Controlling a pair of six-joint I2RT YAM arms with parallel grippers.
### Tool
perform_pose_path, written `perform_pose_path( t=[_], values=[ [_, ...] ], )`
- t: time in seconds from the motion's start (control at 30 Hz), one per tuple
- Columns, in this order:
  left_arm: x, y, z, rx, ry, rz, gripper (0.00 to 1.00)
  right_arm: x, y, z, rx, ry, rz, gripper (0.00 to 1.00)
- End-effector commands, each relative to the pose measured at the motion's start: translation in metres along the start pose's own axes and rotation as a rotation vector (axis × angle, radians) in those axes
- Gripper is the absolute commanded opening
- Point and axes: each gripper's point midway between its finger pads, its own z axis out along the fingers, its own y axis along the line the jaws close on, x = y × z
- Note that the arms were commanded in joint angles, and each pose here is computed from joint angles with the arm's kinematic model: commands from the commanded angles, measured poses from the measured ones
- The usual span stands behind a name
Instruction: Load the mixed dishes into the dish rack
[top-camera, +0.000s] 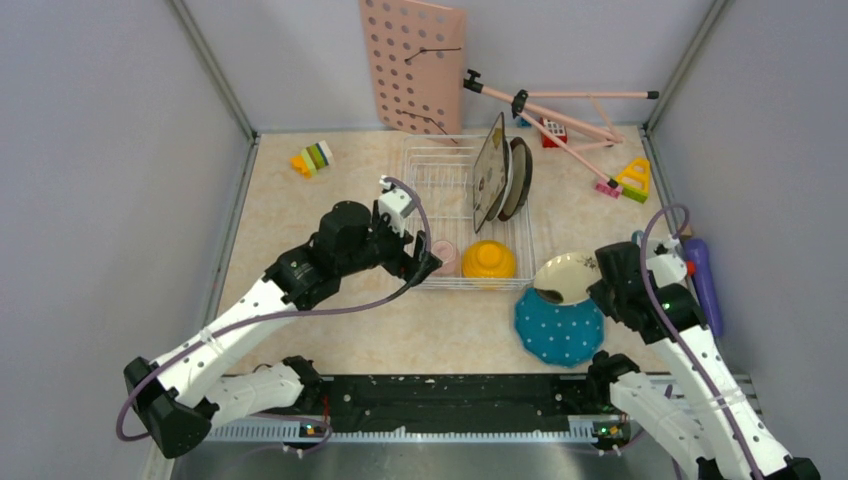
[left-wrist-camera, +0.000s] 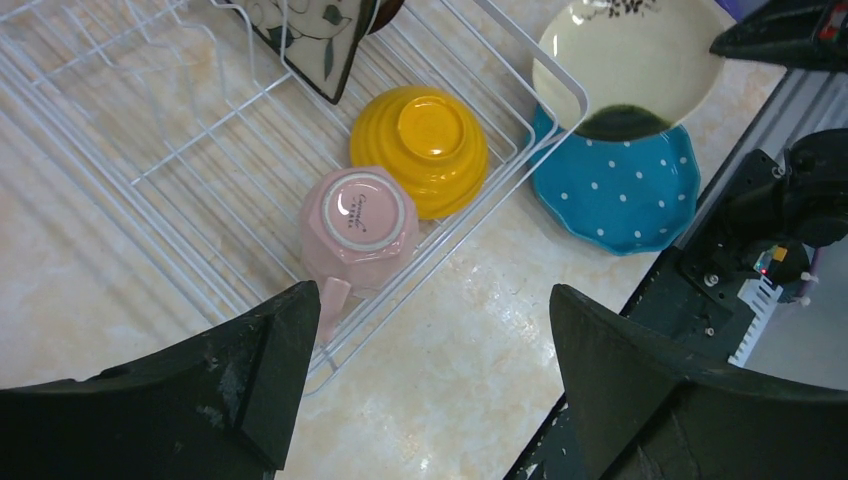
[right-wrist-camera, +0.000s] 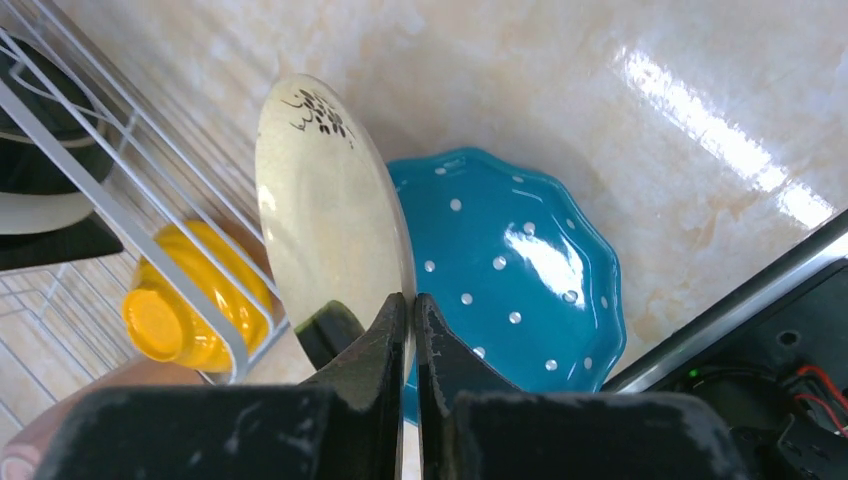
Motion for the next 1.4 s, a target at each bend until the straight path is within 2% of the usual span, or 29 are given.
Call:
perform_pose_path(
  t=[0.0, 0.1, 0.2, 0.33, 0.57, 0.73, 0.87, 1.03, 1.23, 1.37],
  values=[
    [-0.027, -0.02, 0.009, 0.104, -0.078, 0.074, 0.9, -0.043, 0.012, -0.021, -0.006, -0.14, -0.014, 0.0],
    [-0.03, -0.031, 0.015, 0.158, -0.081, 0.113, 0.89, -0.048, 0.021, -0.026, -0.032, -0.145, -0.027, 0.0],
    [-0.024, -0.047, 0.02, 0.216, -0.069, 0.233, 0.88, -0.056, 0.029, -0.031, -0.04, -0.158, -0.05, 0.0],
    [-0.026, -0.041, 0.029, 0.149, -0.068, 0.399, 0.9, -0.076, 0.051, -0.045, -0.081, -0.199, -0.122, 0.0],
    [-0.053, -0.053, 0.038, 0.128, -0.181, 0.662, 0.89, -0.096, 0.087, -0.067, -0.169, -0.21, -0.18, 0.0],
    [-0.056, -0.068, 0.063, 0.121, -0.194, 0.901, 0.9, -0.086, 0.116, -0.077, -0.251, -0.108, -0.166, 0.0],
    [-0.063, -0.068, 0.081, 0.057, -0.207, 1.003, 0.89, -0.073, 0.131, -0.084, -0.291, -0.008, -0.144, 0.0],
    [-0.061, -0.087, 0.101, 0.08, -0.231, 1.062, 0.89, -0.053, 0.151, -0.092, -0.392, 0.108, -0.098, 0.0],
    [-0.057, -0.098, 0.117, 0.039, -0.215, 1.149, 0.88, -0.031, 0.16, -0.088, -0.425, 0.216, -0.082, 0.0],
    [-0.052, -0.1, 0.12, 0.04, -0.206, 1.157, 0.78, -0.02, 0.165, -0.091, -0.474, 0.264, -0.053, 0.0]
  ],
)
